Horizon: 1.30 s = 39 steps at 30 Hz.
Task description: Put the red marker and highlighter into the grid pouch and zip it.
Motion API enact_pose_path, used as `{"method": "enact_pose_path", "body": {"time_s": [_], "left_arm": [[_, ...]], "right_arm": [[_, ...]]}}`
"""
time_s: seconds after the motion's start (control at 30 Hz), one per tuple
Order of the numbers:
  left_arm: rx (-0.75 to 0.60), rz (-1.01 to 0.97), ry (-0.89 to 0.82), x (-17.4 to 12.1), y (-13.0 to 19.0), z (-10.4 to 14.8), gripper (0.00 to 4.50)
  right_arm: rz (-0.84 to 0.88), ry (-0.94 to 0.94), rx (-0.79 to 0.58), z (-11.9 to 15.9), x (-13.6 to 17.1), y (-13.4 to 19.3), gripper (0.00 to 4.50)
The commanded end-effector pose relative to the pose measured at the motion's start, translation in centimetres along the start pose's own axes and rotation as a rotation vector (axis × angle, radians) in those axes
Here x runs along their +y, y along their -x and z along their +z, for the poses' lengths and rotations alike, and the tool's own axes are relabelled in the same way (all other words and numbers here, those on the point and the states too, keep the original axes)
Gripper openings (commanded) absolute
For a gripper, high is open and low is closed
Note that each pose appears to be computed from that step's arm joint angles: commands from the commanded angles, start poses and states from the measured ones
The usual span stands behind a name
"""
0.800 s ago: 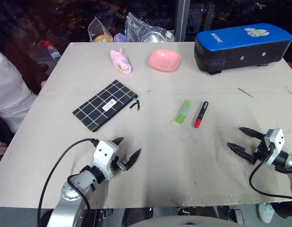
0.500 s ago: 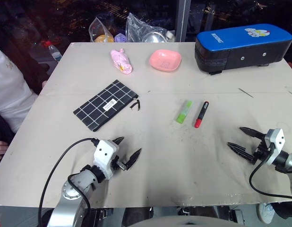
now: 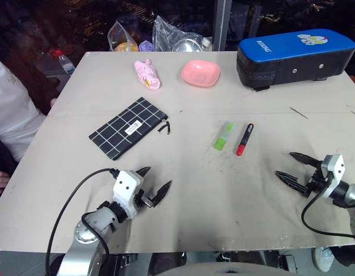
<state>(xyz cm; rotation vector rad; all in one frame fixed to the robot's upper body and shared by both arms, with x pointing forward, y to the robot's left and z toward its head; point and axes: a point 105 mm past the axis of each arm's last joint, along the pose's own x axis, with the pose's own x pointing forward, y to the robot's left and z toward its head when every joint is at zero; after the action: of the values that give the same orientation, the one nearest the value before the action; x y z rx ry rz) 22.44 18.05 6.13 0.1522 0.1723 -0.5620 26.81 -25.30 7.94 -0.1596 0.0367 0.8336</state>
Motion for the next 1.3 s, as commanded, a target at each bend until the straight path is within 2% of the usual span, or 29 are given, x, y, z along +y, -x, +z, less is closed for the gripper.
{"method": "enact_pose_path", "body": {"time_s": [0.03,0.4,0.57,0.83,1.07,1.3], "left_arm": [[-0.053,0.07,-0.048,1.8,1.9,1.8,4.49],[0.01,0.272,-0.273,8.9,7.7,2.3,4.49],[0.049,0.314,-0.344,11.6,8.7,1.9,4.49],[0.103,0.238,-0.411,13.1,7.3,1.2,4.49],[0.144,0.181,-0.624,15.1,5.0,1.7,4.49],[0.2,0.123,-0.934,16.7,3.4,2.4,4.49]], "right_arm": [[0.089,0.037,-0.101,3.1,1.1,-1.5,4.5],[0.31,0.032,-0.241,7.8,5.7,-6.1,4.5],[0.38,0.13,-0.222,8.8,6.6,-7.3,4.5],[0.361,0.132,-0.255,9.9,7.1,-8.6,4.5],[0.358,0.126,-0.268,10.1,7.3,-9.0,4.5],[0.337,0.121,-0.273,10.0,7.3,-9.1,4.5]]}}
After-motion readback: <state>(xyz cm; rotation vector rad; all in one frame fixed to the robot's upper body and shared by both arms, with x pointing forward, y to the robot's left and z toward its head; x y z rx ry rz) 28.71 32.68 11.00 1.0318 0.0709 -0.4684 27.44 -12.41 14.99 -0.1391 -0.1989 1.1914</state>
